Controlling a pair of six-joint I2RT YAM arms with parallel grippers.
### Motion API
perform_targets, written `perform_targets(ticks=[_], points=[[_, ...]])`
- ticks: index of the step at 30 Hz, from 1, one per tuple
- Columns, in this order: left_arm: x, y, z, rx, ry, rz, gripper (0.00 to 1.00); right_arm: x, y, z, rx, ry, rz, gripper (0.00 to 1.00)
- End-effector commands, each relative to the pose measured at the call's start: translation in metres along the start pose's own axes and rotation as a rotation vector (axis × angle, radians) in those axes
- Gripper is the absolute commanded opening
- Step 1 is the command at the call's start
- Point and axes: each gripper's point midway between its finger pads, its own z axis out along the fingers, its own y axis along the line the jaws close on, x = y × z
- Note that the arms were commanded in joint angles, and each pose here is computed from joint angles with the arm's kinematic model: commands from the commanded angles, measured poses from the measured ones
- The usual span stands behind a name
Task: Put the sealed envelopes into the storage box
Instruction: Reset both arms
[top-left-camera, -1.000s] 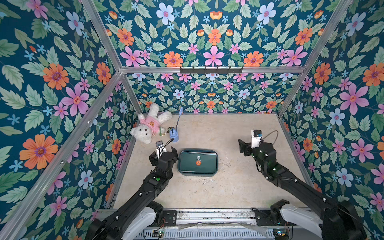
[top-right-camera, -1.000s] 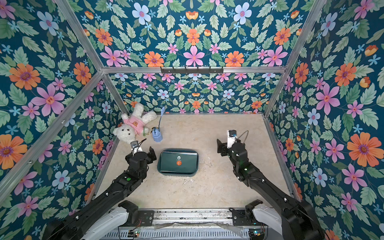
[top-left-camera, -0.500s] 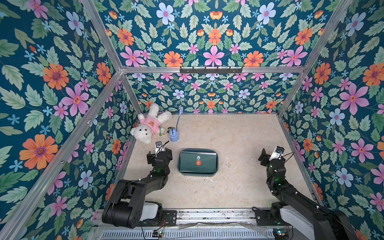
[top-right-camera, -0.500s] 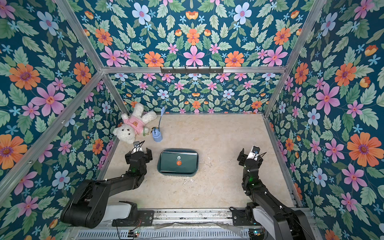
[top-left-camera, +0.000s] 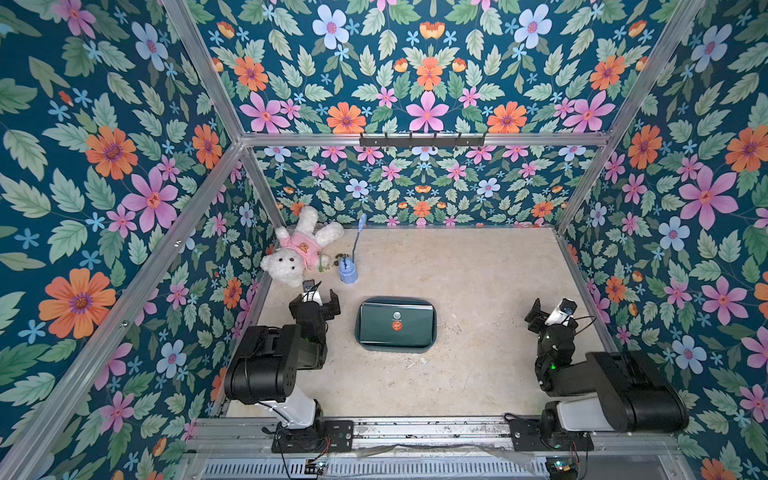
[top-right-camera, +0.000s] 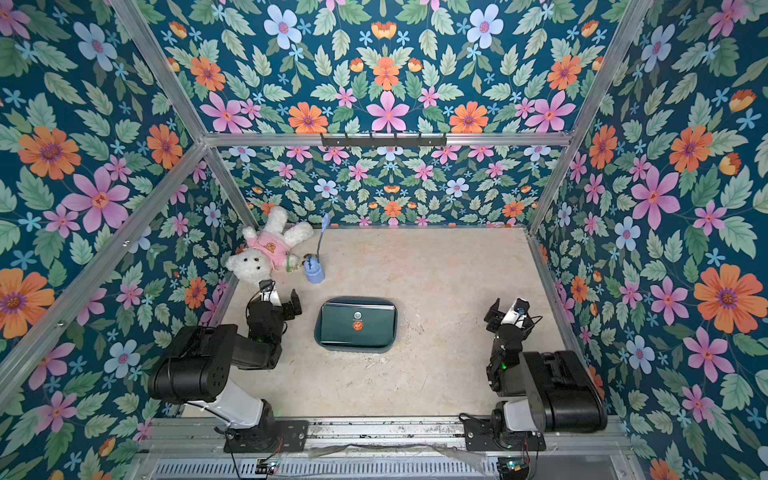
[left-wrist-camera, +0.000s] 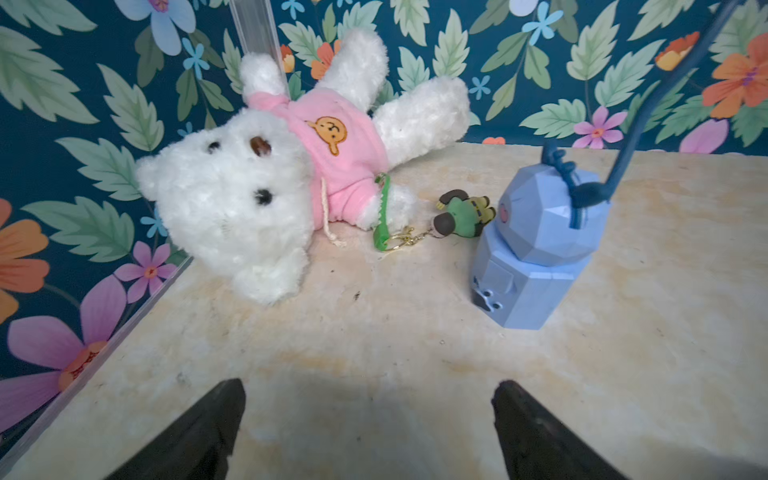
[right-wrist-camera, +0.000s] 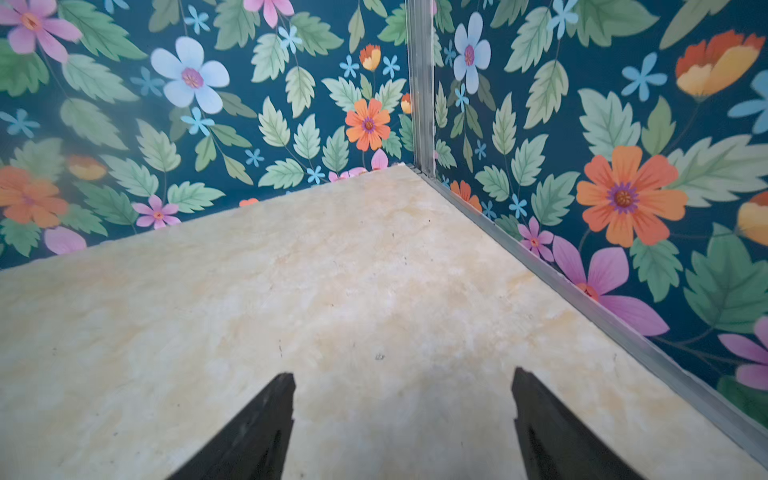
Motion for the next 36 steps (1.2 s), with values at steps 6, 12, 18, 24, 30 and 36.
perform_targets(ticks=[6, 12, 18, 24, 30, 36], points=[[-0.0143, -0.0047, 0.0006, 0.039, -0.056, -0.023, 1.00, -0.0288, 0.0142, 0.0178, -0.091, -0.060, 0.063, 0.90], [-0.0145, -0.0047, 0.0004, 0.039, -0.057, -0.022, 1.00, -0.0300, 0.0140, 0.0172, -0.091, -0.067, 0.059, 0.99], [-0.0145, -0.0045, 0.0005, 0.038, -0.057, -0.021, 1.00, -0.0292, 0.0145, 0.0174, -0.092, -0.062, 0.058, 0.99], [-0.0142, -0.0045, 0.0003, 0.038, -0.057, -0.020, 1.00, -0.0288, 0.0142, 0.0173, -0.091, -0.062, 0.059, 0.99], [-0.0142, -0.0041, 0.0003, 0.036, -0.056, -0.021, 1.00, -0.0287, 0.0143, 0.0172, -0.091, -0.061, 0.058, 0.99], [-0.0141, -0.0059, 0.0012, 0.037, -0.053, -0.014, 1.00, -0.0290, 0.0141, 0.0173, -0.091, -0.062, 0.060, 0.99]])
